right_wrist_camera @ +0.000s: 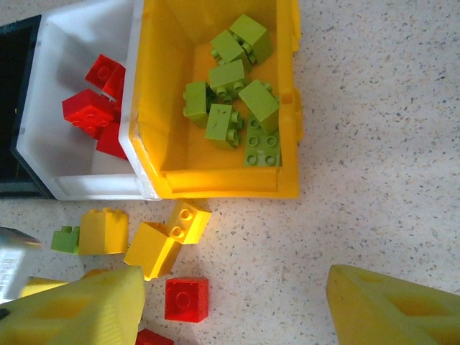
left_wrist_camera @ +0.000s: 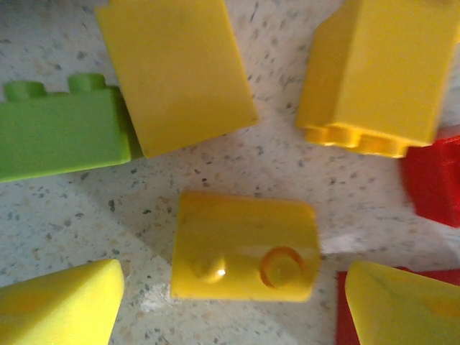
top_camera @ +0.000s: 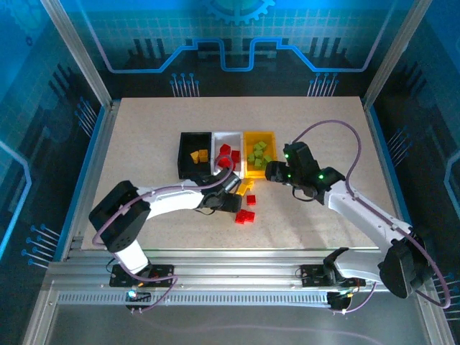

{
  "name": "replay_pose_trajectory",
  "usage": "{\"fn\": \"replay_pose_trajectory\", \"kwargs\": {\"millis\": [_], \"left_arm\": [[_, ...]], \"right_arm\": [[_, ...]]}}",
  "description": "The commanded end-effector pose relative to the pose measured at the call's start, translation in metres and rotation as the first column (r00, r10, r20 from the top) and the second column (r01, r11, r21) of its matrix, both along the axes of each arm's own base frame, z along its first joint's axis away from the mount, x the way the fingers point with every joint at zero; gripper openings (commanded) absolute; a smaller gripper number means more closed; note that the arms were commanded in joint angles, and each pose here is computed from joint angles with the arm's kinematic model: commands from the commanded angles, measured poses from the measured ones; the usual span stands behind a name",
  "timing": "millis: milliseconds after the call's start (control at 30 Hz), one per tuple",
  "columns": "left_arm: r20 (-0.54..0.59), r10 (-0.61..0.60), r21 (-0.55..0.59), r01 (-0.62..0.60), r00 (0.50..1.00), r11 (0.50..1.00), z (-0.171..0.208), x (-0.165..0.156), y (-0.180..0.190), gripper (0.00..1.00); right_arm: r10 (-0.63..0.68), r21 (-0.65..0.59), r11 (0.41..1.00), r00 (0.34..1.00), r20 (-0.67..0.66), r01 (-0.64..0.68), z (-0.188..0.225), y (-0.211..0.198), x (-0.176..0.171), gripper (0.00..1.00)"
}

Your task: Sort the legos into containers by color

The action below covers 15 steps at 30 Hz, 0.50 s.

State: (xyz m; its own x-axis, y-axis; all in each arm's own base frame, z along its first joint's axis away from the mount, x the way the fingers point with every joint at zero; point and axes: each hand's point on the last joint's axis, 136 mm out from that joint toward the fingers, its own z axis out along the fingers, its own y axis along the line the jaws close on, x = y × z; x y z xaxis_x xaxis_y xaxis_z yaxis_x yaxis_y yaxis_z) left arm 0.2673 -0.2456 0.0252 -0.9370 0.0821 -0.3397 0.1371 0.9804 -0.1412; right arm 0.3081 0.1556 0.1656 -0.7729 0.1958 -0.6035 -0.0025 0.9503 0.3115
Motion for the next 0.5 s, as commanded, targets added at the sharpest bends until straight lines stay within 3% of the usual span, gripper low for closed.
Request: {"fn": "replay_pose_trajectory", "kwargs": {"millis": [0,133,300,467], "left_arm": [[0.01,-0.02,0.031,0.019,1.0,0.999,-0.006,0.007,-0.005,0.77],[0.022,-0.022,0.058,0.021,1.0,0.998,-0.014,0.014,-0.007,0.69],[0.048,-0.027,0.07,0.024,0.998,0.997,-0.016,0.022,-0.008,0.68],[0.055,-0.022,0.066,0.018,0.998,0.998,-0.011,0.022,-0.007,0.52]], "right_arm": [[-0.025,0.011,1.0,1.0,0.006,0.025,0.004,-0.006,0.0,0.69],[-0.028,0.016,1.0,1.0,0.008,0.027,0.005,-0.007,0.0,0.69],[-0.027,0.016,1.0,1.0,0.009,0.026,0.005,-0.008,-0.001,0.69],[-0.03,0.014,0.999,1.0,0.006,0.03,0.003,-0.01,-0.001,0.69]]}}
